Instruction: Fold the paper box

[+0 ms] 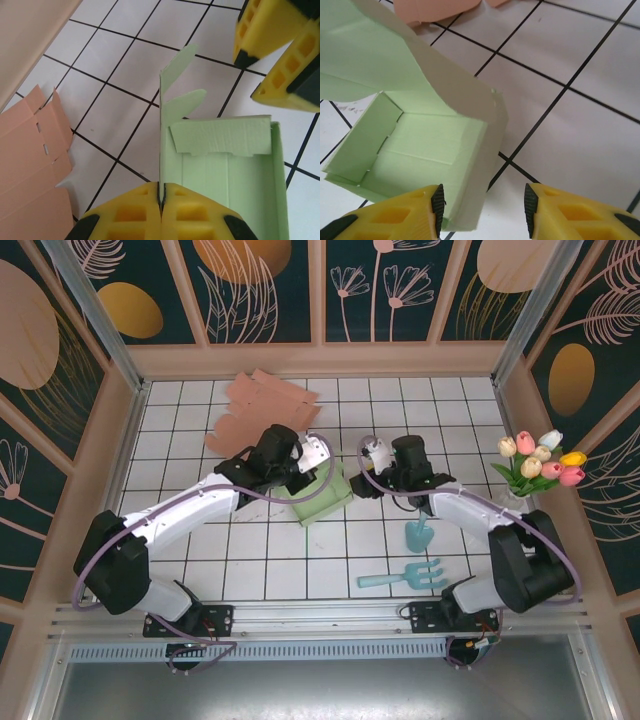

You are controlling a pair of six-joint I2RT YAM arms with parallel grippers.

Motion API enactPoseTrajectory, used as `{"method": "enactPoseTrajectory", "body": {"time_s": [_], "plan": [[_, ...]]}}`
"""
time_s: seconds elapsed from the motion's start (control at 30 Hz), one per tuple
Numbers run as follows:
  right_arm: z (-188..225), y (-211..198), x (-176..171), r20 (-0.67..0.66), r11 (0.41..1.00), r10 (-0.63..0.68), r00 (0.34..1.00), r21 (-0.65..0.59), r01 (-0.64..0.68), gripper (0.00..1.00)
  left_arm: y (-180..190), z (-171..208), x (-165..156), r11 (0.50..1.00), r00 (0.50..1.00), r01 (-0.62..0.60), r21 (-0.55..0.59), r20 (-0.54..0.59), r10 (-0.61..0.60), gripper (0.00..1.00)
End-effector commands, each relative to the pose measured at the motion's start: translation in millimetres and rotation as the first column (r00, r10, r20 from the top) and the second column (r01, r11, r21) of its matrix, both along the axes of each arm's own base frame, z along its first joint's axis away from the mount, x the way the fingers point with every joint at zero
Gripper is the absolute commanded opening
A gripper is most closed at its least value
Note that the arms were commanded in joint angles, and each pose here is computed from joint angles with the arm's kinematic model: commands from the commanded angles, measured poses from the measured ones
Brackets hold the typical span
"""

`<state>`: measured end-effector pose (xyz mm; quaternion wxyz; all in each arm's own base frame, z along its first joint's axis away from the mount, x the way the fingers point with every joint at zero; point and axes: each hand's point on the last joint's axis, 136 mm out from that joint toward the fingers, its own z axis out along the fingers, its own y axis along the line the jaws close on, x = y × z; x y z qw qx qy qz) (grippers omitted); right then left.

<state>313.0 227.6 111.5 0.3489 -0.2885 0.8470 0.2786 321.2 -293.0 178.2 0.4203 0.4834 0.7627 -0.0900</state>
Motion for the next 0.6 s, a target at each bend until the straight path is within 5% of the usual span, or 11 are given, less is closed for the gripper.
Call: {"method": "enactPoseTrajectory", "body": {"time_s": [0.0, 0.33, 0.57], "plan": [[-1, 11, 2, -0.063, 0.997, 0.031, 0.998, 0.079, -0.025, 0.47, -11, 10, 2, 0.997, 1.000, 0.027, -0.067, -0.011, -0.028, 0.00], [-25, 9, 3, -0.255, 0.965, 0.037, 0.966, 0.261, 0.032, 0.45, -13, 8, -6, 0.995, 0.997, 0.070, -0.068, -0.011, -0.071, 0.00], [-20, 9, -13, -0.286, 0.933, 0.110, 0.952, 0.360, 0.000, 0.54, -14, -8, -4, 0.997, 0.996, 0.067, -0.035, -0.050, -0.069, 0.00]]}}
